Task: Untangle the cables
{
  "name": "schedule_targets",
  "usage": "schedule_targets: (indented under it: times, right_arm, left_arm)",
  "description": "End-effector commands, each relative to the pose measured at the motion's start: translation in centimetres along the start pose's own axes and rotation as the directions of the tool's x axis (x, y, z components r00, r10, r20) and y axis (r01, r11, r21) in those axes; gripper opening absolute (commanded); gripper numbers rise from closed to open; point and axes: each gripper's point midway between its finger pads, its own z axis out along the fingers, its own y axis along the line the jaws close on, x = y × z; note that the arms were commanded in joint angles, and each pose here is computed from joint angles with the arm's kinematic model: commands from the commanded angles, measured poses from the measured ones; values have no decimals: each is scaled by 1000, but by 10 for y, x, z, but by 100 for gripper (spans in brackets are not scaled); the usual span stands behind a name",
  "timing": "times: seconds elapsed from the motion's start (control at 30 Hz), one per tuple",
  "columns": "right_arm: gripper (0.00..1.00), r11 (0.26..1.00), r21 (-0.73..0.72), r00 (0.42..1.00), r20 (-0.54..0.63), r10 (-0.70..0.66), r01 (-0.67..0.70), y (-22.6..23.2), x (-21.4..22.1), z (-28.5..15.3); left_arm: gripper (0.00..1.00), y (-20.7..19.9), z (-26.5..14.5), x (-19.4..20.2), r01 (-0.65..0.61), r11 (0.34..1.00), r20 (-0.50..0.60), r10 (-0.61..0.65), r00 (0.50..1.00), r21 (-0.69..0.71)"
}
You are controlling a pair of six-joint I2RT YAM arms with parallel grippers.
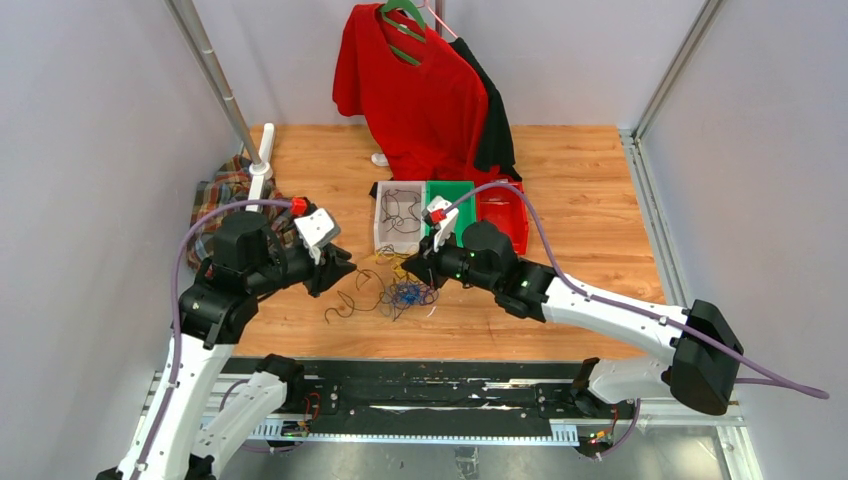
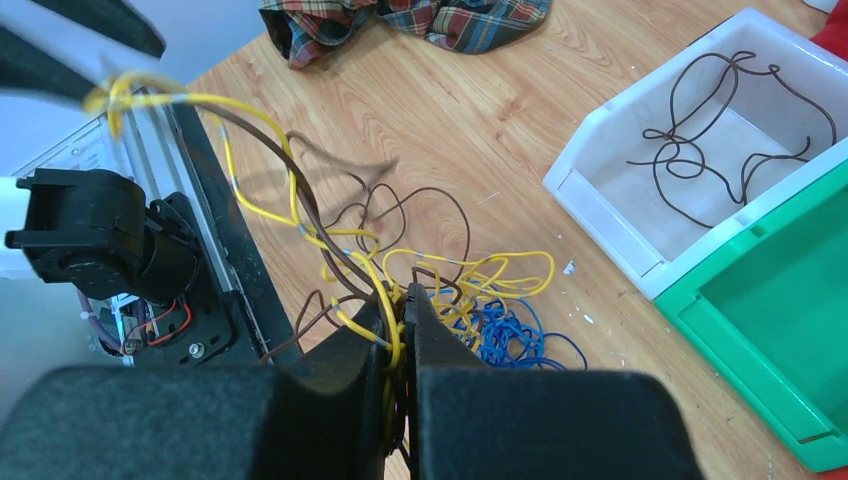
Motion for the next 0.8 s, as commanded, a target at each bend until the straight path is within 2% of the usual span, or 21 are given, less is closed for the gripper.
schedule_targets:
  times: [0.0, 0.03, 0.13, 0.2, 0.27, 0.43, 0.57, 0.67, 0.77]
  right_arm:
    - [1, 999, -44, 999, 44, 30, -28, 10, -15, 0]
    - [1, 998, -58, 998, 52, 36, -33, 13, -19, 1]
    - [1, 995, -87, 996, 72, 44, -38, 20, -30, 1]
    - [1, 994, -102, 996, 79, 45, -37, 23, -36, 0]
    - [1, 993, -108, 995, 88, 49, -39, 25, -40, -1]
    - [1, 991, -125, 993, 105, 56, -43, 30, -48, -5]
    - [1, 989, -137, 993, 103, 60, -46, 32, -48, -5]
    - [1, 990, -130, 993, 101, 63, -50, 30, -45, -6]
    - [1, 992, -116, 993, 99, 61, -49, 28, -42, -8]
  left_arm:
    - [48, -23, 5, 4, 73, 989, -4, -73, 997, 130]
    - [54, -23, 9, 7, 98, 985, -17, -97, 995, 144]
    - [60, -18, 18, 9, 149, 980, -26, -147, 989, 134]
    - [64, -14, 21, 3, 150, 982, 12, -153, 988, 117]
    - [67, -23, 19, -2, 146, 975, 38, -155, 987, 170]
    - [65, -34, 22, 5, 183, 957, 24, -194, 981, 227]
    - [49, -20, 24, -1, 175, 973, 75, -187, 979, 149]
    - [28, -11, 21, -11, 147, 985, 130, -158, 979, 93]
    - [7, -4, 16, -15, 121, 992, 139, -126, 982, 43]
